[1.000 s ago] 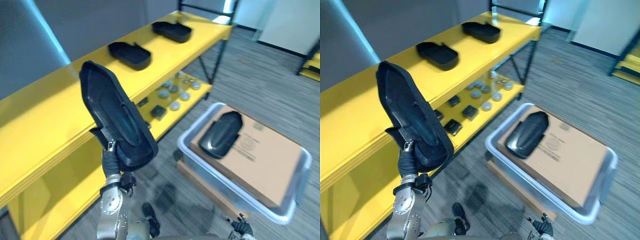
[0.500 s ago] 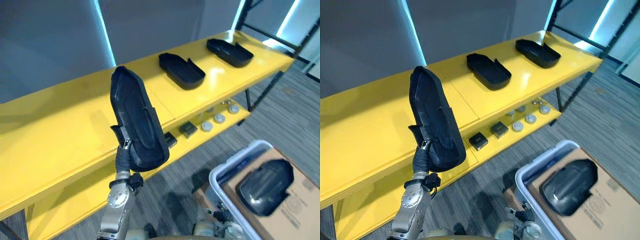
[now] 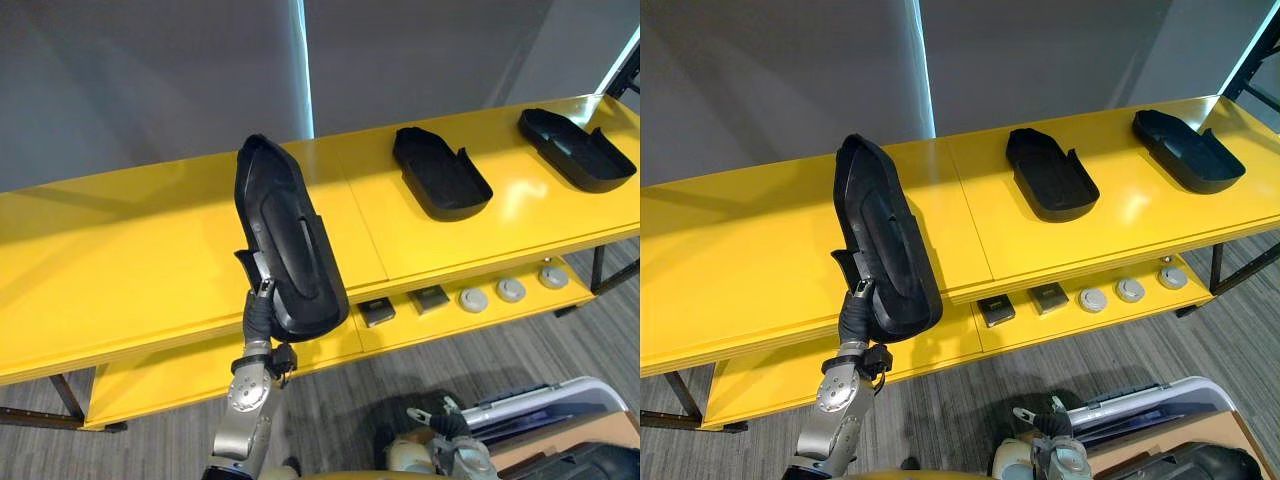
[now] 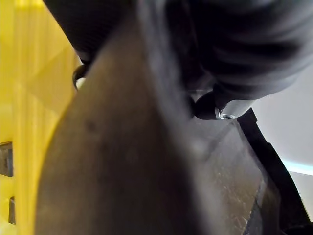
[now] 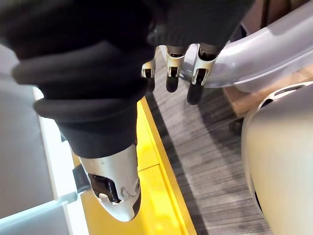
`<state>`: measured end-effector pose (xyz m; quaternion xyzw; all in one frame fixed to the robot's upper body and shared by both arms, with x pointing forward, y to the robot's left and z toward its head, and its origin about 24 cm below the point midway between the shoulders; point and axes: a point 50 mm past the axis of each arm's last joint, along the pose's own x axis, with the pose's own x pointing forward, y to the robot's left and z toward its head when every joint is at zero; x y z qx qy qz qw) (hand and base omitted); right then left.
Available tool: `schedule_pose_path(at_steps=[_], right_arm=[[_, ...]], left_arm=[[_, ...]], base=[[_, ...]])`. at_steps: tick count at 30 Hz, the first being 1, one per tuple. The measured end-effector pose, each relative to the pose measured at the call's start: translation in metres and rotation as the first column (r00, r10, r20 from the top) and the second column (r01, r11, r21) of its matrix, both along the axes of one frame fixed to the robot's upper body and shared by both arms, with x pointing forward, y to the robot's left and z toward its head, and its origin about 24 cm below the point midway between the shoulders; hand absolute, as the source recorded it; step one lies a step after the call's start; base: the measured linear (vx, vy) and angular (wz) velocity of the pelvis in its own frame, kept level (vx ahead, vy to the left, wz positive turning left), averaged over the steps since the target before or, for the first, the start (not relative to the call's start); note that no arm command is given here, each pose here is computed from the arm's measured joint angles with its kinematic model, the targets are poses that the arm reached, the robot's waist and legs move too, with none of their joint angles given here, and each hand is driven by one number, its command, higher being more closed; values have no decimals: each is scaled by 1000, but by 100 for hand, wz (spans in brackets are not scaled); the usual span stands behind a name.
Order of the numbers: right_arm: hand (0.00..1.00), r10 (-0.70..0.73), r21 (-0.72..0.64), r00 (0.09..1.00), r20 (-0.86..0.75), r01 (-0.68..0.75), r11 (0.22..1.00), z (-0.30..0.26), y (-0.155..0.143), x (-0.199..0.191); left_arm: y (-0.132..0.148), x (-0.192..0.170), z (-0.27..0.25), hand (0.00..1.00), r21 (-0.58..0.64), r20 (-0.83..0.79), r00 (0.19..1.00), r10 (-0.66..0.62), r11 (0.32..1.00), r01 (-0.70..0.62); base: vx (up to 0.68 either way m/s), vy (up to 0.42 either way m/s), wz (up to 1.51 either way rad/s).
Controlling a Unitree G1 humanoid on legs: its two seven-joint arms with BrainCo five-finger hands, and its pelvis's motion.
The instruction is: Walk over and take plastic housings, then place them on the shelf
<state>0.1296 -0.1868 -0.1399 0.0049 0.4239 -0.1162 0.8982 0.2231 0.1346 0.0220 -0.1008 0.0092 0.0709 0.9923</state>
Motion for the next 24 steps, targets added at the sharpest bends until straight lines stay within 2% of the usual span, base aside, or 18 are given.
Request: schedule_pose_path(at_steps=[5, 11, 17, 22, 23, 24], right_arm=[[0, 43, -6, 999, -6, -43, 999, 0, 6, 1], [0, 112, -20, 994, -5, -112, 993, 0, 13, 1], [0, 146, -14, 989, 15, -145, 989, 3, 16, 3], [0, 168, -21, 985, 24, -168, 986, 4, 19, 6], [0, 170, -19, 985, 24, -170, 985, 4, 19, 6], [0, 174, -19, 984, 25, -174, 985, 4, 20, 6]], left_arm=[[12, 9, 0, 100, 115, -9, 999, 51, 992, -50], [35, 49, 9, 100, 260, -3, 978, 210, 944, -202], [48, 77, 16, 100, 329, -26, 944, 329, 895, -303], [59, 96, 25, 100, 385, -29, 927, 373, 860, -334], [64, 100, 28, 0, 396, -28, 921, 388, 850, -346], [67, 102, 29, 0, 401, -26, 917, 398, 845, -355]], base=[[-70, 31, -2], [-89, -22, -12], [-16, -19, -5], [54, -13, -7], [75, -9, -3], [54, -2, -6]])
